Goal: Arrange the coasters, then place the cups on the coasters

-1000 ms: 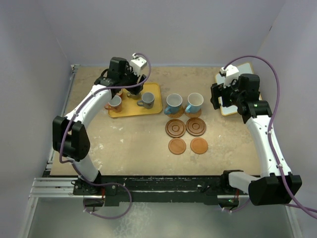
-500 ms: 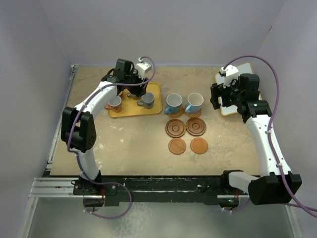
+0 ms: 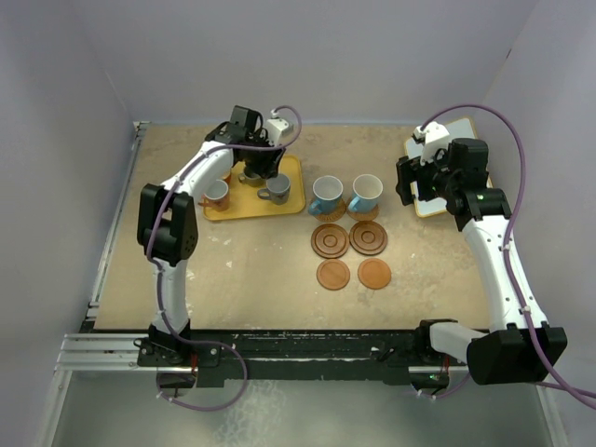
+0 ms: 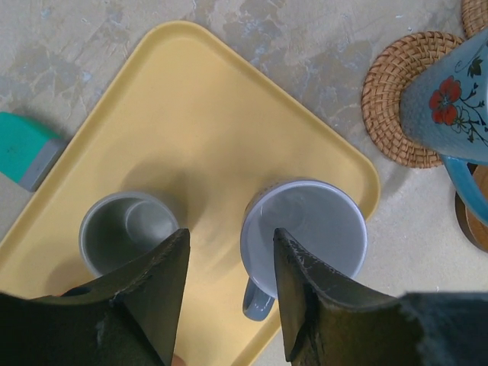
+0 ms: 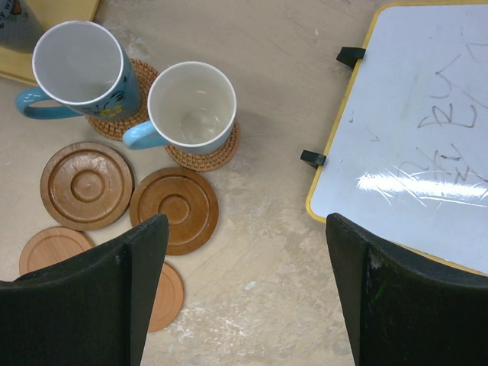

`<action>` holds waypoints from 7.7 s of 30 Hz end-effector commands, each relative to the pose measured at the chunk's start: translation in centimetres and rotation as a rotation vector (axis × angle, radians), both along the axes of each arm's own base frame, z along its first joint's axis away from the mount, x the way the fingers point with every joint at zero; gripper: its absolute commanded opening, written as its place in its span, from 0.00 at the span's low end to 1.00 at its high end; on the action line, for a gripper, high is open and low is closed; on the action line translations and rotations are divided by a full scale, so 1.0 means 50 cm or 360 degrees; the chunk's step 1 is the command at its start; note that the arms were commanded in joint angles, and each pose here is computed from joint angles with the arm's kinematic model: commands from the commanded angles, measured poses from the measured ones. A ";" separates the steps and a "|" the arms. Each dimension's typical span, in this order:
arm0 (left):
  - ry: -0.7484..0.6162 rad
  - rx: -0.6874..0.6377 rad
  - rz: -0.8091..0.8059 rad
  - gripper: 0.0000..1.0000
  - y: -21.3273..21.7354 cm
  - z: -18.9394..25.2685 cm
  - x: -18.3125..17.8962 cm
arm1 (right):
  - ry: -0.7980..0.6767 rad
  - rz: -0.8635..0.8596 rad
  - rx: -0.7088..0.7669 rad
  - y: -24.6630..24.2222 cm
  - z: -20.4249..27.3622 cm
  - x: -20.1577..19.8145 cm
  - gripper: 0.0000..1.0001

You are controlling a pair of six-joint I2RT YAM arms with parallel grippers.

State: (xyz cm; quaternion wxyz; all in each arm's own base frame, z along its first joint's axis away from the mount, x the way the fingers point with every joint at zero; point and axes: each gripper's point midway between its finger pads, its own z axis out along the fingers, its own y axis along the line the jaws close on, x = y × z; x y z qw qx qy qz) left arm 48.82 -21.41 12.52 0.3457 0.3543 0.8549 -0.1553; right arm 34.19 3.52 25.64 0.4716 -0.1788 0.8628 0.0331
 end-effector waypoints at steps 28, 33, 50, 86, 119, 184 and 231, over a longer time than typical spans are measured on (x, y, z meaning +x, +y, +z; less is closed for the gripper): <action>0.0123 0.0127 -0.0201 0.16 -0.055 -0.038 0.007 | -0.0019 0.0008 0.0006 0.000 0.005 0.004 0.86; 0.0032 0.0129 -0.0207 0.04 -0.053 0.008 0.006 | -0.0011 -0.0004 0.0005 -0.002 0.003 0.003 0.86; -0.0319 0.0071 0.0020 0.03 0.001 0.231 -0.062 | -0.0012 0.0222 0.0216 0.081 0.037 0.021 0.86; -0.0665 -0.0559 0.0424 0.03 -0.269 0.443 -0.177 | -0.0178 0.0429 0.0705 0.337 0.157 0.052 0.66; -0.0608 -0.0661 0.0423 0.08 -0.344 0.441 -0.230 | -0.0133 -0.0112 0.0367 0.245 0.058 0.113 0.00; -0.0753 -0.0129 -0.0024 0.66 -0.069 0.364 -0.268 | 0.0407 0.0215 -0.0151 0.117 -0.251 0.046 0.00; -0.0735 -0.0112 -0.0071 0.67 -0.071 0.351 -0.277 | 0.0520 0.0228 -0.0171 0.096 -0.323 0.042 0.12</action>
